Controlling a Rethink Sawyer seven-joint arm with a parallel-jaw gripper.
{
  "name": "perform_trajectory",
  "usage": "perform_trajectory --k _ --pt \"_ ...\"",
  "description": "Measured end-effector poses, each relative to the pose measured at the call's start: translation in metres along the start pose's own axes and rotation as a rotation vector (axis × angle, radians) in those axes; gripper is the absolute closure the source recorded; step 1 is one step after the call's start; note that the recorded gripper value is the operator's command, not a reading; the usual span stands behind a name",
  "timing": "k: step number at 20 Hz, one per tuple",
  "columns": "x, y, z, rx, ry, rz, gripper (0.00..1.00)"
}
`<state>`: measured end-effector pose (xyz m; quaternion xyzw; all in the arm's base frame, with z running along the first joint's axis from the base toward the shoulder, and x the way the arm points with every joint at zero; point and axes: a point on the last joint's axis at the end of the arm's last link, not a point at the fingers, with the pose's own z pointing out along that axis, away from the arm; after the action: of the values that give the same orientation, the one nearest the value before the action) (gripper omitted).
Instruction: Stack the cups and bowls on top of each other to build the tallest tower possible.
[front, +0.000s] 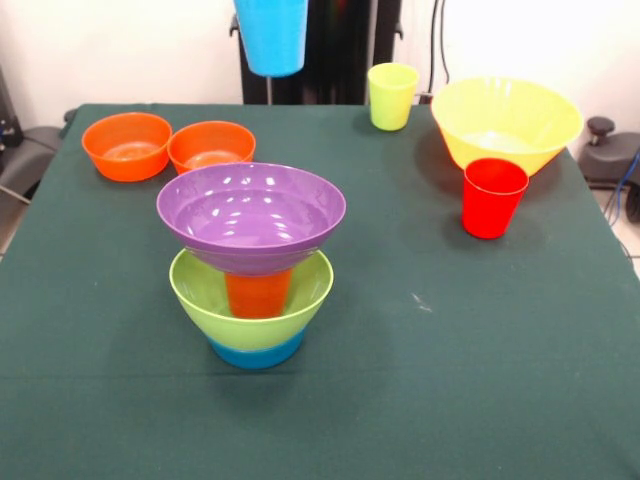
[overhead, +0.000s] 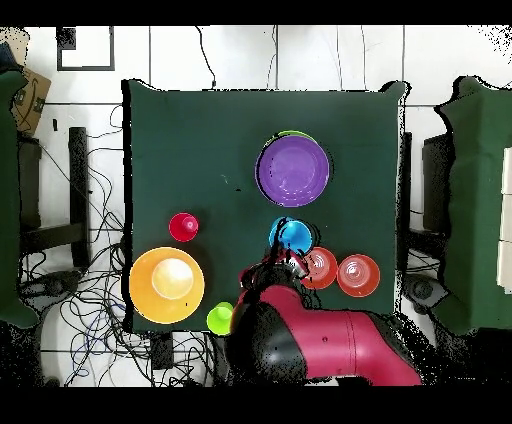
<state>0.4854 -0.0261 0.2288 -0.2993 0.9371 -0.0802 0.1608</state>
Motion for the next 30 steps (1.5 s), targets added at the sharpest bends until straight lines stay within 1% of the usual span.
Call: perform_trajectory --k 2,3,5,6,7,8,9,11,14,17,22,27,28,30 --pt "-0.004 -0.006 -0.002 -0.006 0.015 0.005 1.0" --pt "-0.008 -0.013 -0.004 -0.011 0.032 0.009 1.0" --pt "-0.013 -0.02 -0.006 -0.014 0.041 0.011 1.0" --pt "-0.018 -0.027 -0.008 -0.016 0.049 0.012 1.0" --pt "-0.019 -0.029 -0.009 -0.016 0.051 0.012 1.0" --pt "-0.026 -0.038 -0.011 -0.01 0.05 0.013 1.0" --pt "-0.029 -0.042 -0.013 -0.006 0.047 0.013 1.0" --pt "-0.033 -0.047 -0.014 0.0 0.043 0.014 1.0" --pt "-0.045 -0.06 -0.017 0.019 0.022 0.015 1.0" --pt "-0.05 -0.065 -0.016 0.022 0.011 0.017 1.0" --pt "-0.056 -0.073 -0.008 0.013 -0.001 0.022 1.0" --pt "-0.059 -0.075 -0.003 0.0 -0.007 0.029 1.0" --pt "-0.06 -0.075 0.0 -0.007 -0.009 0.03 1.0" --pt "-0.061 -0.075 0.004 -0.014 -0.01 0.026 1.0"
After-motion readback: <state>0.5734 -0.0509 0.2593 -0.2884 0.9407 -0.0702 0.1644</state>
